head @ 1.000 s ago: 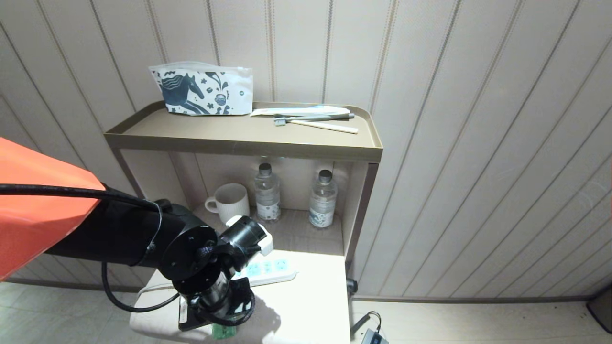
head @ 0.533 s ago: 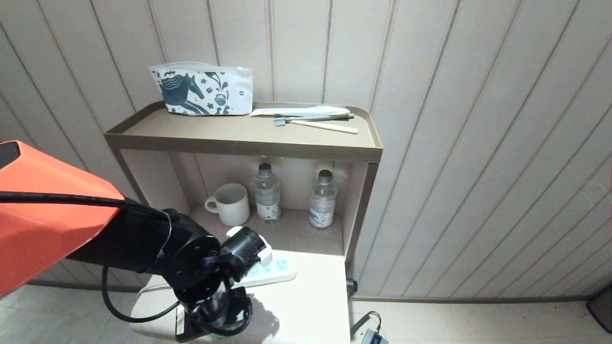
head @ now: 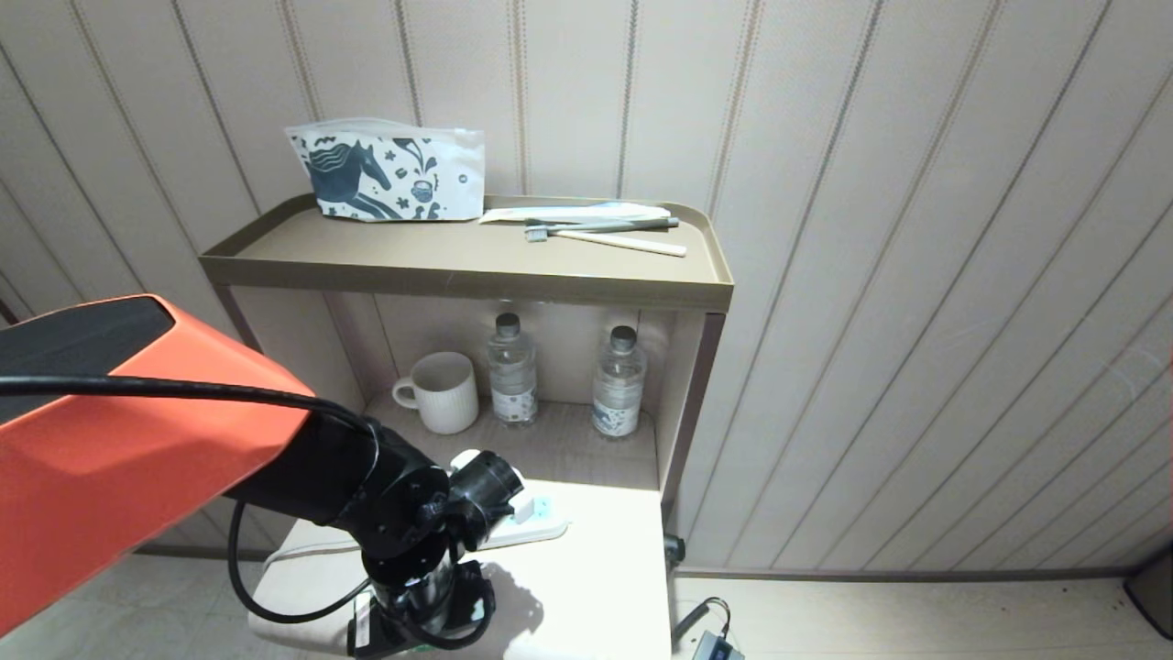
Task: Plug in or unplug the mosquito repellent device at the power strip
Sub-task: Insert the plug into the socket
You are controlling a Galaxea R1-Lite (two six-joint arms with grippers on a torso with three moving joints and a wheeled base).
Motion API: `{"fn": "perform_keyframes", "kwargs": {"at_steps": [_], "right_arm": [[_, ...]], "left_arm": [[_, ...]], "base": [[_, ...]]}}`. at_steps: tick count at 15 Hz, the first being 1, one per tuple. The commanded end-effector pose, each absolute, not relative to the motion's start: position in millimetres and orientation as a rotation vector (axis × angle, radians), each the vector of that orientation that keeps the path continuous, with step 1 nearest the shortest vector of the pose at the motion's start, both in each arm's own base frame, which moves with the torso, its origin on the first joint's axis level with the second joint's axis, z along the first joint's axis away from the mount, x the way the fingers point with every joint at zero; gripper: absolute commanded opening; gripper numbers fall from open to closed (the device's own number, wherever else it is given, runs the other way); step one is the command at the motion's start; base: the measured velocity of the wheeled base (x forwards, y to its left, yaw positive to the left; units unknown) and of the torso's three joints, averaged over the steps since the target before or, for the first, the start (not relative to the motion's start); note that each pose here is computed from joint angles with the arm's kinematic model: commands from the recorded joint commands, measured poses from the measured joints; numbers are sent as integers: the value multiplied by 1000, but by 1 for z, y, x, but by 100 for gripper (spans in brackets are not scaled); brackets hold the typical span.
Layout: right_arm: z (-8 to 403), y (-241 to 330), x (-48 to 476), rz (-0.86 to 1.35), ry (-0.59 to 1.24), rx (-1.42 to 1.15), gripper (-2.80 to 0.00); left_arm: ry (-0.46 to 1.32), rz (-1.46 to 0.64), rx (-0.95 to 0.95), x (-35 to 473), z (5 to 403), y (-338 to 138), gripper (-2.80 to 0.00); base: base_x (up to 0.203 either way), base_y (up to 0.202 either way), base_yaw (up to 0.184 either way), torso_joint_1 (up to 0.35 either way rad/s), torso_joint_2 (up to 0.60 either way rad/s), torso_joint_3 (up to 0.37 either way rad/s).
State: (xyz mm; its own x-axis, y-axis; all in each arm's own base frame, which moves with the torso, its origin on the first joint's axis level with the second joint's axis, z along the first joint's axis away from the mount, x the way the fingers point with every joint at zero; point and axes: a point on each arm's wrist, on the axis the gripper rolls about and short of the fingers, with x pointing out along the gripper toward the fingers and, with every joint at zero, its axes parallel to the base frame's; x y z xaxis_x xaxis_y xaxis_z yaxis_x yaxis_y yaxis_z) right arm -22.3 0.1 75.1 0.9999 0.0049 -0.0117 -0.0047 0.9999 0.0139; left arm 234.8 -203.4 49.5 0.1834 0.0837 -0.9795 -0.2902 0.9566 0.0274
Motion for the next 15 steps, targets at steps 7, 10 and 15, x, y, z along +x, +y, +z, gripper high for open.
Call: {"fn": "perform_keyframes", "kwargs": {"at_steps": [7, 10, 15], "right_arm": [[75, 0, -22, 6, 11, 14, -280], [75, 0, -22, 6, 11, 14, -280], [75, 0, -22, 6, 11, 14, -280]], "left_arm": [[1381, 312, -187, 247, 33, -202, 0], [1377, 310, -192, 248, 34, -202, 0], [1391, 303, -200, 250, 30, -204, -280]], "base": [[0, 0, 0, 0, 0, 0], [0, 0, 0, 0, 0, 0], [0, 0, 0, 0, 0, 0]]}}
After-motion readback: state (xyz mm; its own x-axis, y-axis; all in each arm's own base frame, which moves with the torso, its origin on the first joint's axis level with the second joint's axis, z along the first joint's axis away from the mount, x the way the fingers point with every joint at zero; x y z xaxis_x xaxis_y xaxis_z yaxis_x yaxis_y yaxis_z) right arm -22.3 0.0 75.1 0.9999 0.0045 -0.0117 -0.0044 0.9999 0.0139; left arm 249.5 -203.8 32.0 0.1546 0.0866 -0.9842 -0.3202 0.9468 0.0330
